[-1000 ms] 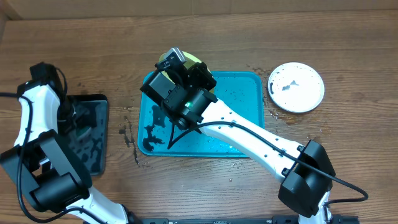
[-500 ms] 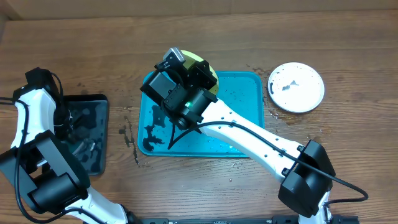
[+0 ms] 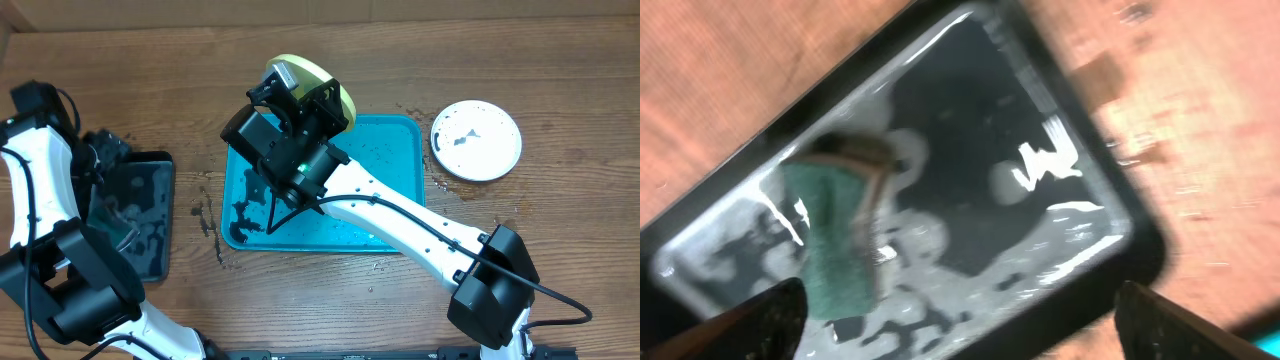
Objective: Clean dirty plates on tray and stack at the side
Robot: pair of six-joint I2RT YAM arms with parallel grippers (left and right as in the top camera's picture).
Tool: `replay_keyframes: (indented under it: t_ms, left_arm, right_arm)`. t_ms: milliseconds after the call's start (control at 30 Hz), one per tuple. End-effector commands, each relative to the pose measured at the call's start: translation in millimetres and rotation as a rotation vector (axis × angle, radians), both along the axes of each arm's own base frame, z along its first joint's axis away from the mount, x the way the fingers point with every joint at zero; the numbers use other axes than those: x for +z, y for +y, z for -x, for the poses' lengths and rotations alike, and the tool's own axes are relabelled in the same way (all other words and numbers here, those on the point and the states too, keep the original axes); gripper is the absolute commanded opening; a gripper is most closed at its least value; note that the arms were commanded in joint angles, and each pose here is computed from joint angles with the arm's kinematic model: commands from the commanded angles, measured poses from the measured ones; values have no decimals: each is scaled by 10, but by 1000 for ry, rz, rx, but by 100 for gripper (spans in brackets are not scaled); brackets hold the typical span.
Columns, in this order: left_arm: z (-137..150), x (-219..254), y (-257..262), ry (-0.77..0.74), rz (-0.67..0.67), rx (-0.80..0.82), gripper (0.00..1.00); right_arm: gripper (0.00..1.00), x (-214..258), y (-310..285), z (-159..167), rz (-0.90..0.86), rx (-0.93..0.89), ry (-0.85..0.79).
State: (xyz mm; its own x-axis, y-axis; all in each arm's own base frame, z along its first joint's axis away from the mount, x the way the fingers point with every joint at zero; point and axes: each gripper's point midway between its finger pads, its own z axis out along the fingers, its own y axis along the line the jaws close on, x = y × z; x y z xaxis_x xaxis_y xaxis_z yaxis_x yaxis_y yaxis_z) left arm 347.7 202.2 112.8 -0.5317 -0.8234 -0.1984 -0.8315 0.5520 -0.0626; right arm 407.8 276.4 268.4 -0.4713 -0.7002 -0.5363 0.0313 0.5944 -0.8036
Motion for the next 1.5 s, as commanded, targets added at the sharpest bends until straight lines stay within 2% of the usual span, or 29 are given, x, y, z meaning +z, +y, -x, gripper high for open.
replay_keyframes:
  t_ms: [0, 67, 167, 233, 267, 300, 367, 400, 433, 467, 500, 567, 600, 667, 700, 733, 767, 867, 1000, 1100, 1200, 1267, 1367, 1467]
  left_arm:
    - [-126, 134, -142, -87, 85, -18, 100]
    - [-113, 127, -158, -82, 93, -19, 100]
    - [-97, 123, -166, -76, 95, -18, 100]
    - [-98, 123, -165, -76, 95, -18, 100]
    - [-98, 123, -165, -76, 95, -18, 100]
    - [-98, 123, -165, -76, 95, -18, 100]
    - [-99, 123, -165, -76, 95, -18, 100]
    - [-99, 123, -165, -76, 95, -18, 100]
    - [-98, 123, -165, -76, 95, -18, 100]
    - [-98, 123, -165, -76, 95, -18, 100]
    - [-98, 123, -165, -76, 95, -18, 100]
    - [-99, 123, -165, -76, 95, -18, 100]
    - [-99, 123, -165, -76, 95, -18, 100]
    - [-99, 123, -165, -76, 95, -18, 100]
    - [-99, 123, -165, -76, 95, -18, 100]
    - [-98, 123, -165, -76, 95, -18, 100]
    - [-99, 123, -165, -76, 95, -18, 100]
    - [-99, 123, -165, -76, 95, -18, 100]
    - [-99, 123, -165, -76, 95, -18, 100]
    - [-99, 123, -165, -76, 95, -18, 100]
    - [-98, 123, -164, -76, 95, -18, 100]
    - [-103, 125, -165, -78, 96, -18, 100]
    - [-147, 135, -227, -106, 140, 12, 100]
    - [-95, 118, -309, -87, 180, 8, 100]
  right_arm:
    - [4, 34, 102, 29, -69, 93, 81]
    - [4, -98, 133, 52, -74, 132, 155]
    - [4, -101, 15, 13, -203, 44, 99]
    - [4, -333, 139, 81, -195, 143, 257]
    - [4, -341, 111, 94, -170, 142, 268]
    - [4, -246, -22, 65, -154, 72, 199]
    - [4, -95, -170, 24, -266, -53, 48]
    - [4, -158, -100, 26, -292, -25, 87]
    - [4, -392, 74, 107, -173, 136, 295]
    - [4, -375, 11, 112, -99, 137, 303]
    - [4, -300, -83, 90, -82, 88, 255]
    - [4, -103, -262, 39, -158, -49, 86]
    - [4, -143, -220, 35, -183, -34, 106]
    - [4, -433, -11, 132, -127, 132, 333]
    - [4, -478, -20, 164, -92, 153, 375]
    - [4, -447, -68, 145, -111, 117, 343]
    - [4, -402, -116, 120, -159, 67, 294]
    - [4, -614, 42, 192, -225, 156, 434]
    - [4, -704, 0, 182, -332, 118, 472]
    - [4, -856, -29, 180, -487, 87, 565]
    - [4, -1045, 45, 247, -743, 137, 801]
    - [4, -1067, 60, 273, -863, 162, 900]
    - [4, -1101, -19, 243, -974, 155, 978]
    - [4, -1176, -153, 178, -1006, 102, 986]
